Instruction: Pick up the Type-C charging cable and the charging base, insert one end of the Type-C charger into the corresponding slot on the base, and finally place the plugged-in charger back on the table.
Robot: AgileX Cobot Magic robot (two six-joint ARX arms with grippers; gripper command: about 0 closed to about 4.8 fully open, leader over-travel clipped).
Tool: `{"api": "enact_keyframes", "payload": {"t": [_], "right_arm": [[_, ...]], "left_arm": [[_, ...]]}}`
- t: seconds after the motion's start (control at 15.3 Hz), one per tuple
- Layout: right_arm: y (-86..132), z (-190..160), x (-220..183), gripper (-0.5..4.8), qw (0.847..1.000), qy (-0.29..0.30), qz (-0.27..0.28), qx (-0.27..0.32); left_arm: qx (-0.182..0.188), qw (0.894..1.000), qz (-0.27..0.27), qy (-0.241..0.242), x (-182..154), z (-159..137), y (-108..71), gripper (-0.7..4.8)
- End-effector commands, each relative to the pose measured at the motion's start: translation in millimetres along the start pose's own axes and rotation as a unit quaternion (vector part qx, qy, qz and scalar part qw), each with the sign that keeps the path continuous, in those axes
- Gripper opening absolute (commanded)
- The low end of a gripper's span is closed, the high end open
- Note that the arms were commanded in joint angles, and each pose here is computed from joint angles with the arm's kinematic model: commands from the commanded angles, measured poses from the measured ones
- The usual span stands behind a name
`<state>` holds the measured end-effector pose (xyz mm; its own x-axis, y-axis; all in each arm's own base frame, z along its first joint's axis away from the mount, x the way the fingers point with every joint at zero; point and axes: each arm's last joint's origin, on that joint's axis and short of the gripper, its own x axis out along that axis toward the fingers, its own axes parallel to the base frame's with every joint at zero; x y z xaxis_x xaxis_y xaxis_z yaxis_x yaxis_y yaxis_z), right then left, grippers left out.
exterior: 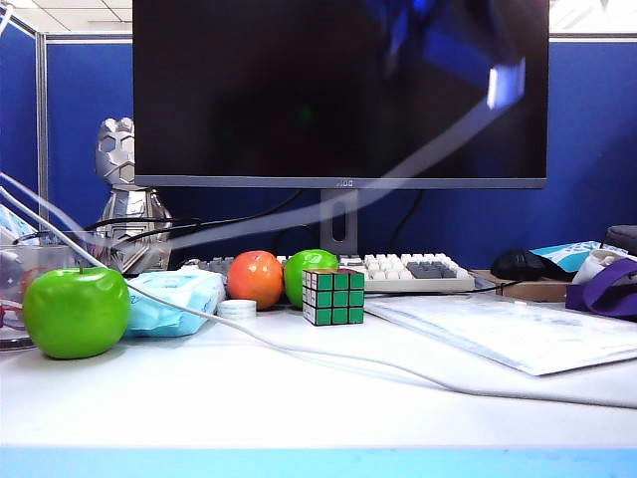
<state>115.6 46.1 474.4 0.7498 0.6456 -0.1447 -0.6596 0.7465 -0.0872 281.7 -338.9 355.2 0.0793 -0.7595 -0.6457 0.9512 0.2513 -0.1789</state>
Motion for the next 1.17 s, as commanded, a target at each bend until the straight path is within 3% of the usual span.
{"api": "enact_keyframes", "payload": {"t": [0.07,0.26,0.59,0.72,0.78,1.17], "right_arm": [[4,8,-12,-0.01,0.999,-0.04,-0.006,-0.004],[9,10,-22,-0.01,0.998,-0.055,-0.008,-0.009],[17,17,-42,-0.01,0.994,-0.106,-0.008,0.006],[18,18,-46,-0.01,0.993,-0.114,-0.006,0.023],[19,18,-47,-0.01,0.992,-0.116,-0.003,0.04],[18,20,-37,-0.01,0.99,-0.113,0.065,0.056]], "left_arm": [[0.003,0.995,0.006,-0.1,-46,33,-16.3,-0.06],[0.012,0.981,0.01,-0.191,-87,59,-30.7,-0.06],[0.043,0.949,-0.003,-0.311,-148,89,-55.4,-0.06],[0.079,0.936,-0.044,-0.341,-165,95,-65.6,-0.06],[0.098,0.924,-0.081,-0.361,-174,98,-71.5,-0.06],[0.169,0.892,-0.185,-0.376,-183,103,-81.7,-0.06]]}}
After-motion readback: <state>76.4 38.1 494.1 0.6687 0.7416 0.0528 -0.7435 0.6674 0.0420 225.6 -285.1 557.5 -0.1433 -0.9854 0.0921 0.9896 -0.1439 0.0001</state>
